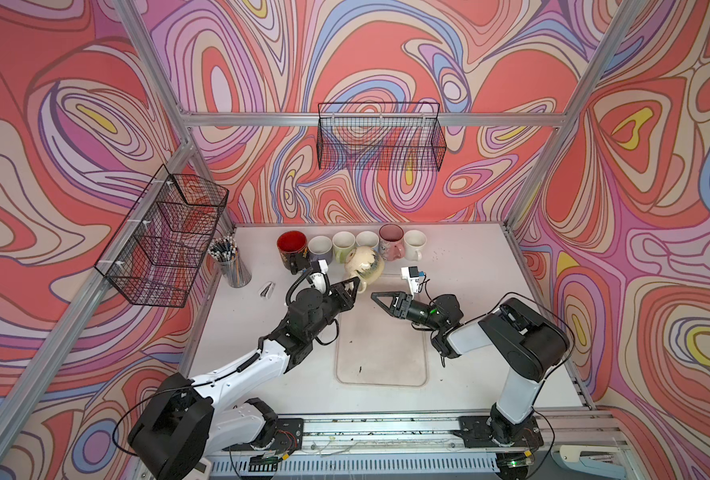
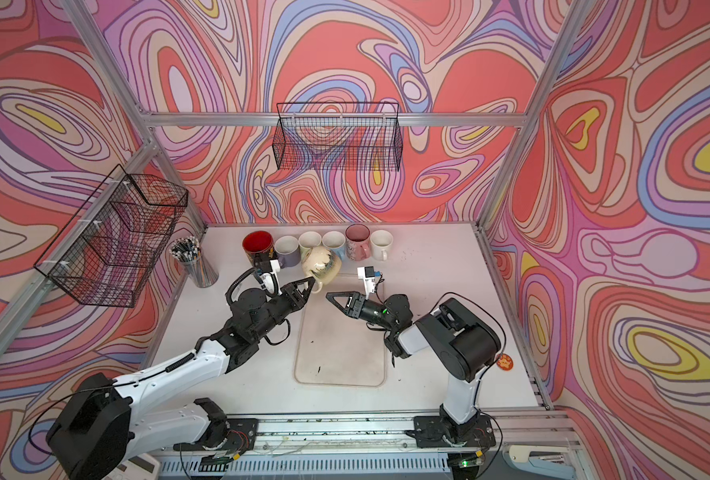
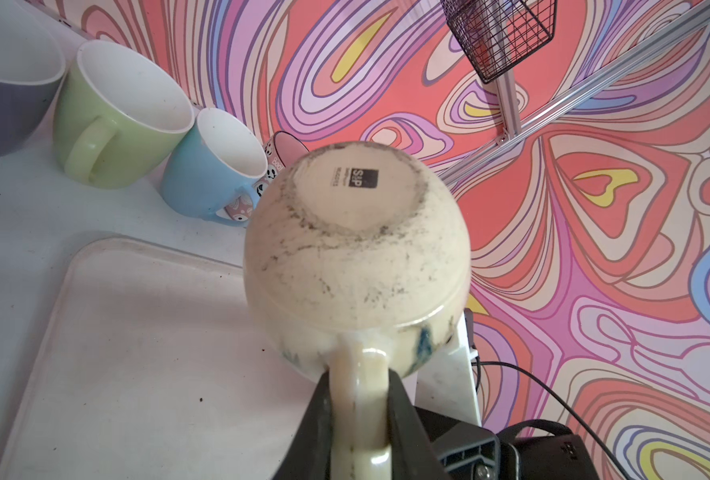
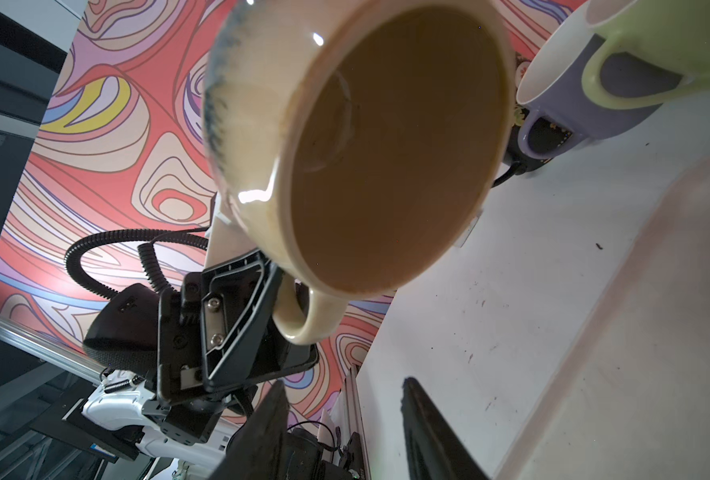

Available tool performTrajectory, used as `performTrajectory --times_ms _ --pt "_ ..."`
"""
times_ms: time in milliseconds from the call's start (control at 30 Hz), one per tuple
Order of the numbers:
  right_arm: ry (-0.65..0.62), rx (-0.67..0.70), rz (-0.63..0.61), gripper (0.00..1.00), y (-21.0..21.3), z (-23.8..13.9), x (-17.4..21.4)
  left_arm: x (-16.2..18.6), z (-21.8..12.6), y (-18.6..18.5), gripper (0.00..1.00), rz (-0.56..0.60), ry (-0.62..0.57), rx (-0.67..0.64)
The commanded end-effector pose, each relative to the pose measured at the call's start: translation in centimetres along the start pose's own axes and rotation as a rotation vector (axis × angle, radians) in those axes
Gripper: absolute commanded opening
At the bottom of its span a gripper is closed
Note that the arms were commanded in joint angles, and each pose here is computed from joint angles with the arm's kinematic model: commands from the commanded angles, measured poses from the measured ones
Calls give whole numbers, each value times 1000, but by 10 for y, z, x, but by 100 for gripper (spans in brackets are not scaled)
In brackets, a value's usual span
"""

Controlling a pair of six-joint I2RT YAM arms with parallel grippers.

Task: Turn the mug right side up
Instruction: 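Lift the cream mug and tilt it toward the right gripper while the right approaches, then close the right gripper on the cream mug's handle beside the left gripper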

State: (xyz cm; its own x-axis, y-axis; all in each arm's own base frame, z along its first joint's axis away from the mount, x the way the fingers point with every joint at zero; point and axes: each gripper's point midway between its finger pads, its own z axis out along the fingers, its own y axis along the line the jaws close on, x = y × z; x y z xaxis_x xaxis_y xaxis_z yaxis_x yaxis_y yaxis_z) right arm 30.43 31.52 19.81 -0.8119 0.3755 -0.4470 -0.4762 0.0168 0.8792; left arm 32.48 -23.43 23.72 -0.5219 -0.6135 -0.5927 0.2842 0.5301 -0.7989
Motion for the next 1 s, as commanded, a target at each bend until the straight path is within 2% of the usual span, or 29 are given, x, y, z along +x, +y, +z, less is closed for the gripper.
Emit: performTrajectory --times_ms 0,300,633,967 --pt "-22 -38 -2 45 8 9 -11 -48 -4 -60 0 -14 -165 214" --pt "-28 -64 13 40 9 23 -22 -48 2 -64 0 -23 -178 250" --pt "-38 -74 15 40 7 32 -29 -46 8 -67 0 -39 -173 285" --pt "-43 -102 1 17 16 37 -36 -33 14 -52 0 -98 -158 295"
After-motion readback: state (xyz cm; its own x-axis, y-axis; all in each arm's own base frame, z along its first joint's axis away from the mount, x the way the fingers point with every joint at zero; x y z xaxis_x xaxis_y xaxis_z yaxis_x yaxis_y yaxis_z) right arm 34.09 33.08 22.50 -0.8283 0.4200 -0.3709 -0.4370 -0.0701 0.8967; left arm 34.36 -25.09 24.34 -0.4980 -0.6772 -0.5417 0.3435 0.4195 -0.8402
